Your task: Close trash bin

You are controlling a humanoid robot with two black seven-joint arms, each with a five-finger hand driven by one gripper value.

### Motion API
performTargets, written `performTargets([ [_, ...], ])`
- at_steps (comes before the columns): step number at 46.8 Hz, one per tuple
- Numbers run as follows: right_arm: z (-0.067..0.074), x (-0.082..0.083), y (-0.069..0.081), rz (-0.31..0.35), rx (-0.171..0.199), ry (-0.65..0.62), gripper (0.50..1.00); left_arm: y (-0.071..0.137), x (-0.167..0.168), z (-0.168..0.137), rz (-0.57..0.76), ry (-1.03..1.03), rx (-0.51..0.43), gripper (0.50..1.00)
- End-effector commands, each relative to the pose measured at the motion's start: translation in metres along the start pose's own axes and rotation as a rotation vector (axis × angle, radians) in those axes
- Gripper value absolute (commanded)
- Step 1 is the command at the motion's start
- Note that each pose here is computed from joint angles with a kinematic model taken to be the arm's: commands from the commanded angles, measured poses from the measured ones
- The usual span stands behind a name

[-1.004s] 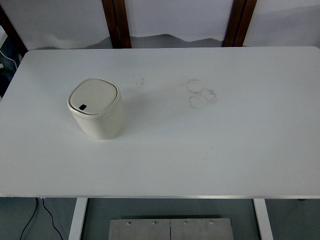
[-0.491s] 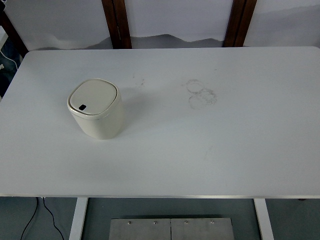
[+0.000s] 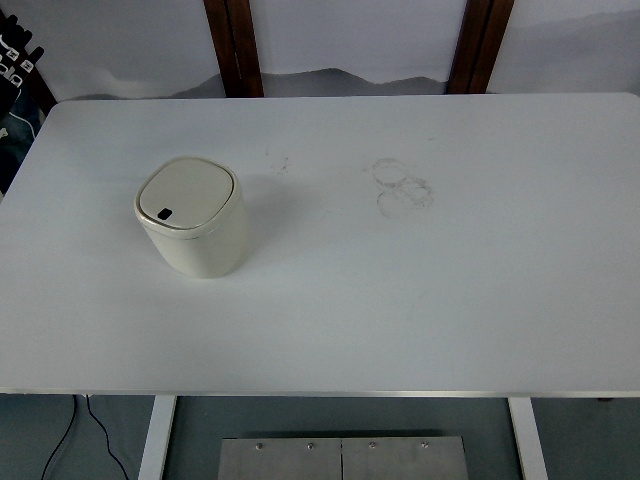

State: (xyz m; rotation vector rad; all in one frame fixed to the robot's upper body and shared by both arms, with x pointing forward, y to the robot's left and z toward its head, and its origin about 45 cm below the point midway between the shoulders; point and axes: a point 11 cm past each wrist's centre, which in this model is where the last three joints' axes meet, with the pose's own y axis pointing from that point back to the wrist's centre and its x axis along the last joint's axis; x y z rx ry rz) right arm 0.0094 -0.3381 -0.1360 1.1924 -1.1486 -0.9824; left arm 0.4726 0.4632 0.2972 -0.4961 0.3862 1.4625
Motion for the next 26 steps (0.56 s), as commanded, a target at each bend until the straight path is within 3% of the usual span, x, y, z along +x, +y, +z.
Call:
performTargets([
  [1, 0.000, 0.000, 0.000, 0.001, 0.001, -0.001, 0.995, 0.002, 0.003, -0.003, 0.007, 0.005, 0.003, 1.000],
  [26, 0.000, 0.000, 0.000, 0.001, 0.004, 0.000, 0.995, 0.007, 0.014, -0.017, 0.067, 0.016, 0.025, 1.000],
])
